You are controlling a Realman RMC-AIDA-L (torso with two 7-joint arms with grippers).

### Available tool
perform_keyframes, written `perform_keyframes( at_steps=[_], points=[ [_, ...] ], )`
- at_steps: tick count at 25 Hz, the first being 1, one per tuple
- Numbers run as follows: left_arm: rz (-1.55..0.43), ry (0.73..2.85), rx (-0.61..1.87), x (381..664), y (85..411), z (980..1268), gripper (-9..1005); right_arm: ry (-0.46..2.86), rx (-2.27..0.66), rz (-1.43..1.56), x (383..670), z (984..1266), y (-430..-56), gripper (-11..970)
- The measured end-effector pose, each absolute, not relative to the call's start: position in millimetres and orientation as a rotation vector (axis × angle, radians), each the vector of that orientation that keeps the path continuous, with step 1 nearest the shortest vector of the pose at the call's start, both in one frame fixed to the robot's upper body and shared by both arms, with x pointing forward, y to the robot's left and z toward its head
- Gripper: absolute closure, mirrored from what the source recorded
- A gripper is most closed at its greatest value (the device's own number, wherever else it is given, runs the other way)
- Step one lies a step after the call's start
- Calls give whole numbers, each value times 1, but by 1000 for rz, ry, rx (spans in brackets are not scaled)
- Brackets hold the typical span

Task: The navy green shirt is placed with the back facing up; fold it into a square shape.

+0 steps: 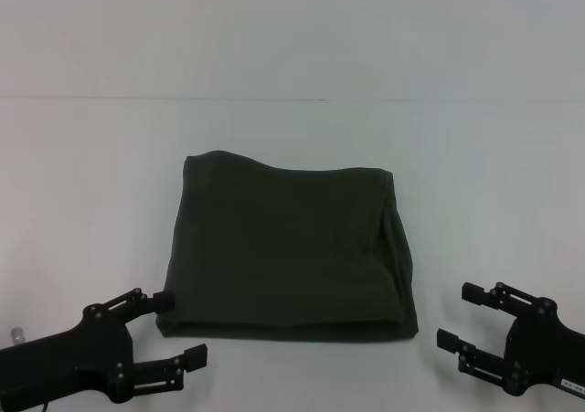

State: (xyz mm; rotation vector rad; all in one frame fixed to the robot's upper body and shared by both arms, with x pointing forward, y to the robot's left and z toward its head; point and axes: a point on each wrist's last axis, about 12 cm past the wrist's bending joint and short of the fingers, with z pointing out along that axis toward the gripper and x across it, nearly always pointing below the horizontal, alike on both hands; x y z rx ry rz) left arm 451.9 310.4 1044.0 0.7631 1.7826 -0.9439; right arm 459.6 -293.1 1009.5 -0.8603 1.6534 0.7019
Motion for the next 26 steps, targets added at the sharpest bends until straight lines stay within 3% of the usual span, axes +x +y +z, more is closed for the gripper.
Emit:
perform_keyframes(
  at_steps=[26],
  points=[
    [-946, 1716, 762, 456, 308, 1051, 47, 1627, -819, 685, 464, 1014, -294, 223]
  ],
)
